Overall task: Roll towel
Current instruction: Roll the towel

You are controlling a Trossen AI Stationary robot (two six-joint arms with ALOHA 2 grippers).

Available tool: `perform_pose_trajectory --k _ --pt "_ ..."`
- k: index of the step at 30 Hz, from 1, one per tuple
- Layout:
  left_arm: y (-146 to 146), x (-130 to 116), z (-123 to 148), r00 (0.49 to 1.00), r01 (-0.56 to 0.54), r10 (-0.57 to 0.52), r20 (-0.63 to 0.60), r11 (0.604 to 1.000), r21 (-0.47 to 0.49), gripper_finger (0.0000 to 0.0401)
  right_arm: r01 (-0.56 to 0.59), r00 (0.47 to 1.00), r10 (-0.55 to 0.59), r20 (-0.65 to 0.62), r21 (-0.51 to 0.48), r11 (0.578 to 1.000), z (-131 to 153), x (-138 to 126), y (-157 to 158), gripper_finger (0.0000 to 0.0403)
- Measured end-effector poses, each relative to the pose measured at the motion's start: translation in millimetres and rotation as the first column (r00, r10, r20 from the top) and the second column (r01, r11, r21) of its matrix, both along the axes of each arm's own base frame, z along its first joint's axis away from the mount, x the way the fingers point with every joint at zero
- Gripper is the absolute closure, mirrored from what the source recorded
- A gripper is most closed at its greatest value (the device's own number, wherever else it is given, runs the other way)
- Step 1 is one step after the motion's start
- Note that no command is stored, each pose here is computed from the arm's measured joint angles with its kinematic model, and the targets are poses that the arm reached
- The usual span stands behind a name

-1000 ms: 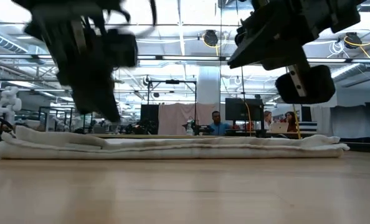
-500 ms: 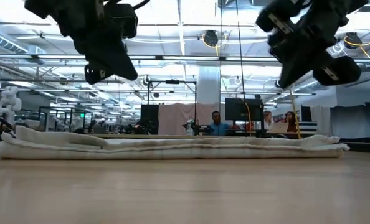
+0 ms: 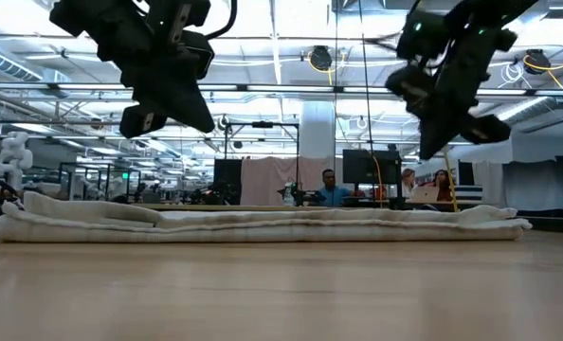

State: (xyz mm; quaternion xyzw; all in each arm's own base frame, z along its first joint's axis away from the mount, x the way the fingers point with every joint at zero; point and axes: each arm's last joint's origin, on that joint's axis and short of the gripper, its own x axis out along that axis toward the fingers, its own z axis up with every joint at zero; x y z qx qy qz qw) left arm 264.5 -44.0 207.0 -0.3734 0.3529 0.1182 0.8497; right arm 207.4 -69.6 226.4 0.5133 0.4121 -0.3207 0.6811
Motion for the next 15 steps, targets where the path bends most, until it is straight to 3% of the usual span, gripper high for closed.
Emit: perform_pose_trajectory --k 9,15 --pt "-1 0 0 1.0 -0.023 0.023 -0.009 0.997 -0.073 0.0395 -0.133 0.98 0.144 -0.137 0.089 0.987 -43 15 -20 0.0403" --pt "3 -1 -1 1.0 0.015 -0.016 -0.021 0.999 -0.038 0.0395 -0.098 0.976 0.099 -0.192 0.015 0.995 -66 28 -33 0.0403"
